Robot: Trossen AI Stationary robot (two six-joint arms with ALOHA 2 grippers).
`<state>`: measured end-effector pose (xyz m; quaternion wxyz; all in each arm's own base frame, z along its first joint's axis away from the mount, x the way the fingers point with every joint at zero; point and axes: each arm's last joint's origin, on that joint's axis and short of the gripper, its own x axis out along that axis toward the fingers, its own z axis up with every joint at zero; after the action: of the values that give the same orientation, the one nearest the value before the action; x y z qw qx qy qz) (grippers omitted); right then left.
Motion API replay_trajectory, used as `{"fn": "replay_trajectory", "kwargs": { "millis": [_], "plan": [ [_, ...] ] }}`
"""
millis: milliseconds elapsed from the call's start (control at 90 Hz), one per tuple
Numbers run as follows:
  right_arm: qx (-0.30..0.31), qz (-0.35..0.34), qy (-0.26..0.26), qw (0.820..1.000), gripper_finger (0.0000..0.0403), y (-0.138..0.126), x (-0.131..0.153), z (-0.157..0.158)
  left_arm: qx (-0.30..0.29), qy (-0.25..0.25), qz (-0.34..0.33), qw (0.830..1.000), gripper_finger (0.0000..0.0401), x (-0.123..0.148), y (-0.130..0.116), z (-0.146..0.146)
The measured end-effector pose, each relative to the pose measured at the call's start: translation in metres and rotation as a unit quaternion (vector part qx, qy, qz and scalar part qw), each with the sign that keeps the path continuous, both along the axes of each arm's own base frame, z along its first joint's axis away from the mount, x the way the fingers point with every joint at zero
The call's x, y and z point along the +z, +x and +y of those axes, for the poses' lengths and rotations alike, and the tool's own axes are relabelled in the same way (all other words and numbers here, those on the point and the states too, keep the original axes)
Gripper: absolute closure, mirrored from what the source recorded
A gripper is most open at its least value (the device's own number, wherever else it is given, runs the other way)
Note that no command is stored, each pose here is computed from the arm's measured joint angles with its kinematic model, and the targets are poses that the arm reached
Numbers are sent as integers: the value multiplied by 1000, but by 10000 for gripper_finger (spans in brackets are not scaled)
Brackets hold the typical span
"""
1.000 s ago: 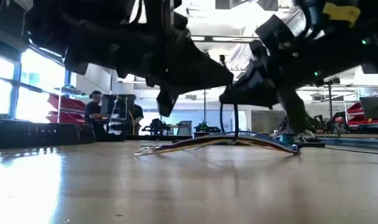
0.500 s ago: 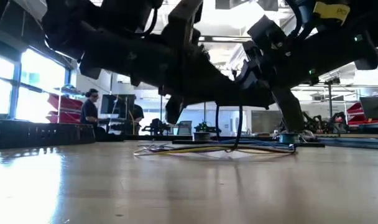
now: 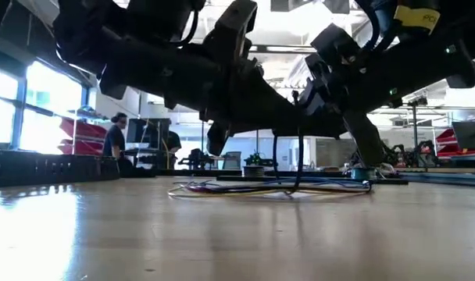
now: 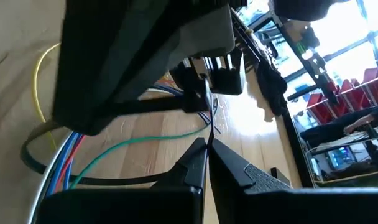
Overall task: Ziptie cables
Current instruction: Insert the cable zip tie into the cable wires
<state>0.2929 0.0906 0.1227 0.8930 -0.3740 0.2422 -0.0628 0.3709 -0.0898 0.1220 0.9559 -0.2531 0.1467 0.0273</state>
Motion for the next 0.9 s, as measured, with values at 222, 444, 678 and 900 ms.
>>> {"fn": "replay_trajectory", "kwargs": {
  "millis": [222,444,678,900],
  "plan": [
    [-5,1,-15,1000,403,-3,0,7,4,2,-1,1000,401,0,0,-1],
    [-11,5,-16,1000,403,-4,-1,6,4,-7,-3,1000,401,1,-2,-6],
    [-12,5,-16,1000,403,-3,-1,5,3,-11,-3,1000,401,1,-3,-10],
    [-18,4,-19,1000,403,-3,-1,5,6,-15,0,1000,401,0,-3,-9]
  ]
}}
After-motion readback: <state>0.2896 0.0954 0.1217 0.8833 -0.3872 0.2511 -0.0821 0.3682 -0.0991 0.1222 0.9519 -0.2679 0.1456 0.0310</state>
